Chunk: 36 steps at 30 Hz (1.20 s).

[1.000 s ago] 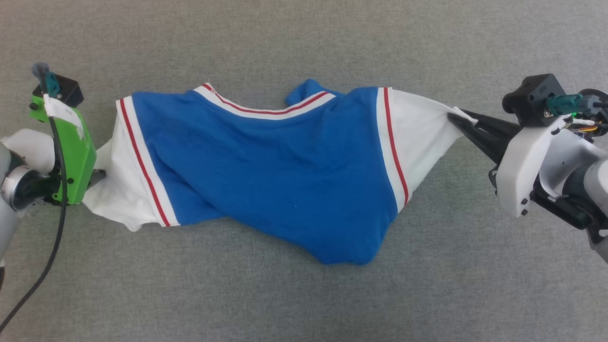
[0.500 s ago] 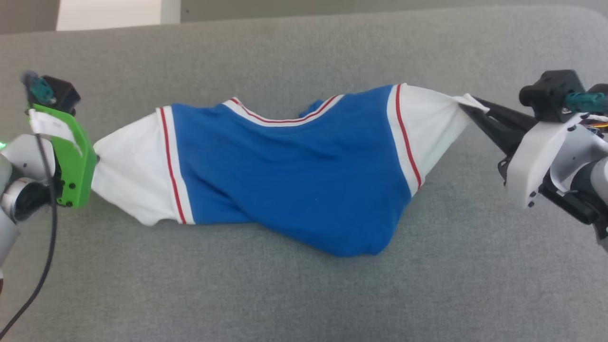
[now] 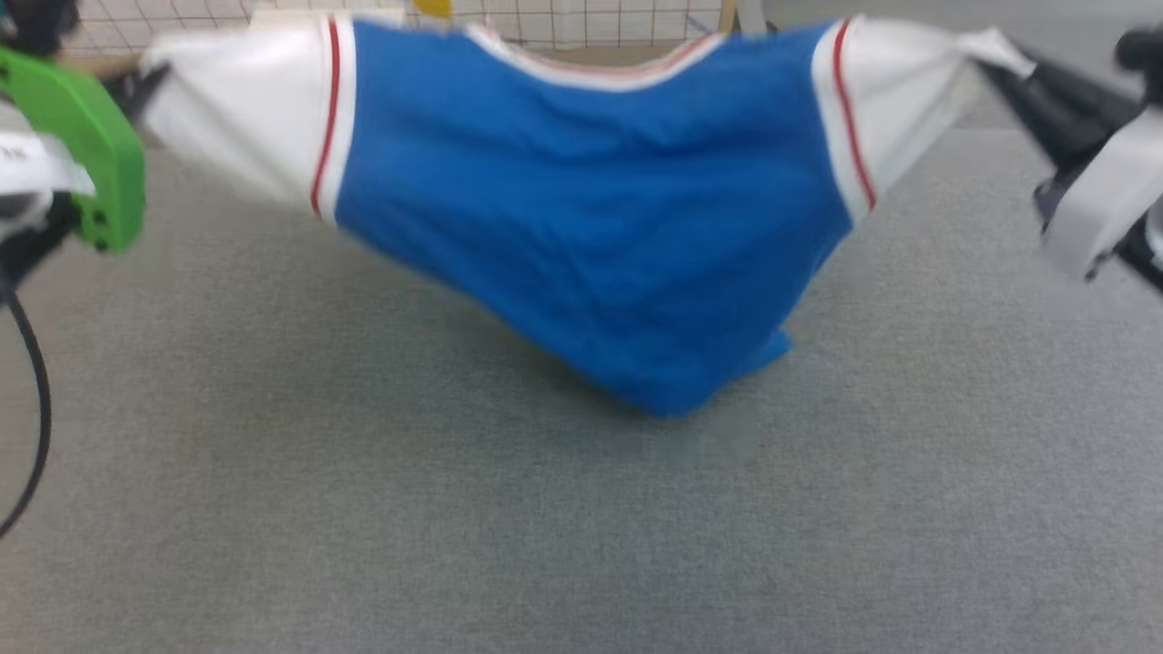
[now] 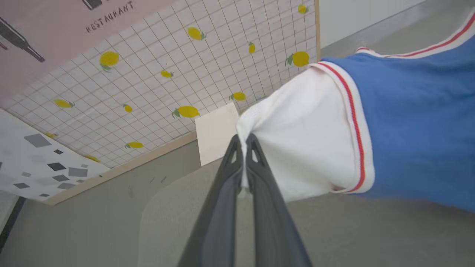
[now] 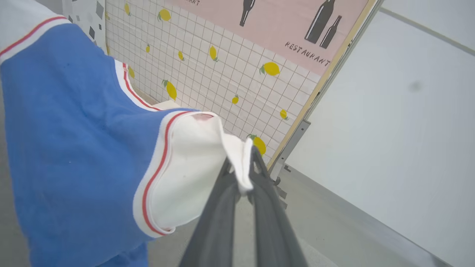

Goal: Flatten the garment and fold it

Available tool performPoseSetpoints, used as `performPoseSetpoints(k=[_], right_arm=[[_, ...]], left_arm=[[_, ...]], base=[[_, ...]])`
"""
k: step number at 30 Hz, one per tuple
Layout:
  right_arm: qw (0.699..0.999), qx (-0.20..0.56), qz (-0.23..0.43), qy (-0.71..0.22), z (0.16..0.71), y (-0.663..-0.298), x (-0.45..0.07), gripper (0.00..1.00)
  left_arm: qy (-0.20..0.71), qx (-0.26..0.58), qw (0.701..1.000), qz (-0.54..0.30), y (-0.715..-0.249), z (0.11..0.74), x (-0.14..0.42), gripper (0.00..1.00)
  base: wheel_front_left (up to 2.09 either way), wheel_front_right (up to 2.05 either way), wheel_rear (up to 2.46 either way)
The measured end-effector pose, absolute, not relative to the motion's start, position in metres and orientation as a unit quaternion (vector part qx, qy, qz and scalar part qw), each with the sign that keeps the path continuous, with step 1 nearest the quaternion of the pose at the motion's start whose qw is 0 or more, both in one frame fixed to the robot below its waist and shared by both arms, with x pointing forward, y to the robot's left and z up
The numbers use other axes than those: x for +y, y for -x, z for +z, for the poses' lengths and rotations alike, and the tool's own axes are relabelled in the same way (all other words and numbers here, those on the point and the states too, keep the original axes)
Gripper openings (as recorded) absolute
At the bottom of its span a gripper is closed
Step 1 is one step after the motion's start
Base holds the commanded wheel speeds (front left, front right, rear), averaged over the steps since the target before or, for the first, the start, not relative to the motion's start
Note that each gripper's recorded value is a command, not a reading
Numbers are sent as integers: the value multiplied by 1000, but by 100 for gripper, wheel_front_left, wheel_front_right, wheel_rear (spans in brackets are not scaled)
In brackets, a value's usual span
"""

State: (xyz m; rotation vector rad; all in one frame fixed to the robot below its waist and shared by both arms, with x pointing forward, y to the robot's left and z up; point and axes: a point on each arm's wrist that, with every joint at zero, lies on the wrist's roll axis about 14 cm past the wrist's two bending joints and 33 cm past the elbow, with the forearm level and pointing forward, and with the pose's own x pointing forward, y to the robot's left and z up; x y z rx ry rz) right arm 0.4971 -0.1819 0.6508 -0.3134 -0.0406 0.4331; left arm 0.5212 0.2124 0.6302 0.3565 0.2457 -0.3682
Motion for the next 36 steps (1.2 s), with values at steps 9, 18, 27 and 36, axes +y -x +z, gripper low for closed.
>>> performPoseSetpoints(k=[9,18,27,36], right_arm=[[964,-108,154,191,735,-543,-196,0],[954,-172,79,230,788,-618,-218,0],[950,-209,46,229,798,-671,-228,0],[959,-166,53,223,735,-716,-229,0]], left_arm=[[-229,-96,957,-150,-561,744,181,0],[-233,-253,932,-112,-629,814,157,0],[-171,-340,921,-82,-672,836,157,0],[-157,-289,942,-65,-718,771,172,0]], base=[[0,0,0],[0,0,0],[0,0,0],[0,0,0]])
